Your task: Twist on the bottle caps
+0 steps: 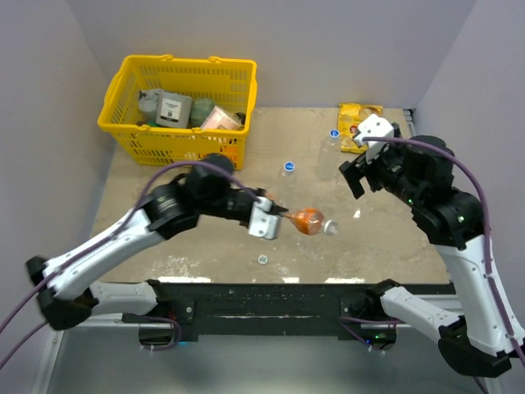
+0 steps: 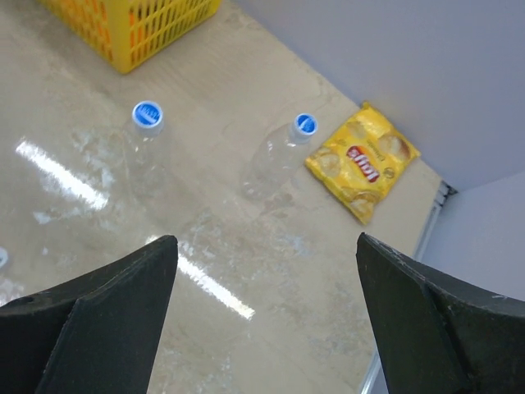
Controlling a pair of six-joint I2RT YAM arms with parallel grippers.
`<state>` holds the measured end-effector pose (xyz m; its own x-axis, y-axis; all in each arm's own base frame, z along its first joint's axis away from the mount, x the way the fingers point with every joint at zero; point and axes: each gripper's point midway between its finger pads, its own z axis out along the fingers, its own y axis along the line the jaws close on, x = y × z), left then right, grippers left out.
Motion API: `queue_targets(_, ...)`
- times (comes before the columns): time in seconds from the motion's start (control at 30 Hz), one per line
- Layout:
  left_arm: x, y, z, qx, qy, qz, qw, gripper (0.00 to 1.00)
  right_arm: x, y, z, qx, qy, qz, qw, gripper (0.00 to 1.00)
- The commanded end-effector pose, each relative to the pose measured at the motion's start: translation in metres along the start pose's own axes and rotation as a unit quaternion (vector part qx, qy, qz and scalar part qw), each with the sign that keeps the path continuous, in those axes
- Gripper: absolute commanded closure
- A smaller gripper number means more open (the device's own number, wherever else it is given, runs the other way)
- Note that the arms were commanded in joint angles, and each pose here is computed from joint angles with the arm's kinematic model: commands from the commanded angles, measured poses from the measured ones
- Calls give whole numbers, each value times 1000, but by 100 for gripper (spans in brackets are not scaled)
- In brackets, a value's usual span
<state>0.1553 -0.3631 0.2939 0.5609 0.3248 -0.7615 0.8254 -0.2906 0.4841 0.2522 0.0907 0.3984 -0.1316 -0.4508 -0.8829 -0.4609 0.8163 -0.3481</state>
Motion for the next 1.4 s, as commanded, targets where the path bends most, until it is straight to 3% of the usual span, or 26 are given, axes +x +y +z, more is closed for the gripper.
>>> queue_targets(0.0,7,3,-66,-128,27,-127,983,100,32,38,25,-94,35,-27,995,9)
queue_targets(0.07,32,7,-92,-185,58,-189,962,100,38,59,22,-158,20,-73,984,11)
queue_targets(0.23,87,9,-171,-354,84,-328,872,100,80,124,11,-336,35,-102,936,16)
queue_targets(0.33,117,-2,-192,-389,90,-398,826,100,100,165,13,-432,57,-105,894,26)
queue_targets(0.43,131,-7,-197,-396,73,-468,786,100,121,207,22,-475,57,-182,859,28)
queue_targets(0.53,137,-4,-204,-404,43,-507,760,100,131,239,42,-476,35,-237,846,28)
queue_targets(0.7,148,2,-225,-458,43,-499,735,100,130,286,73,-480,1,-273,834,32)
queue_targets(0.9,139,15,-249,-496,15,-486,719,100,146,328,88,-509,5,-329,796,40)
queue_targets(1.37,135,12,-253,-502,4,-481,718,100,197,354,108,-556,42,-413,720,45)
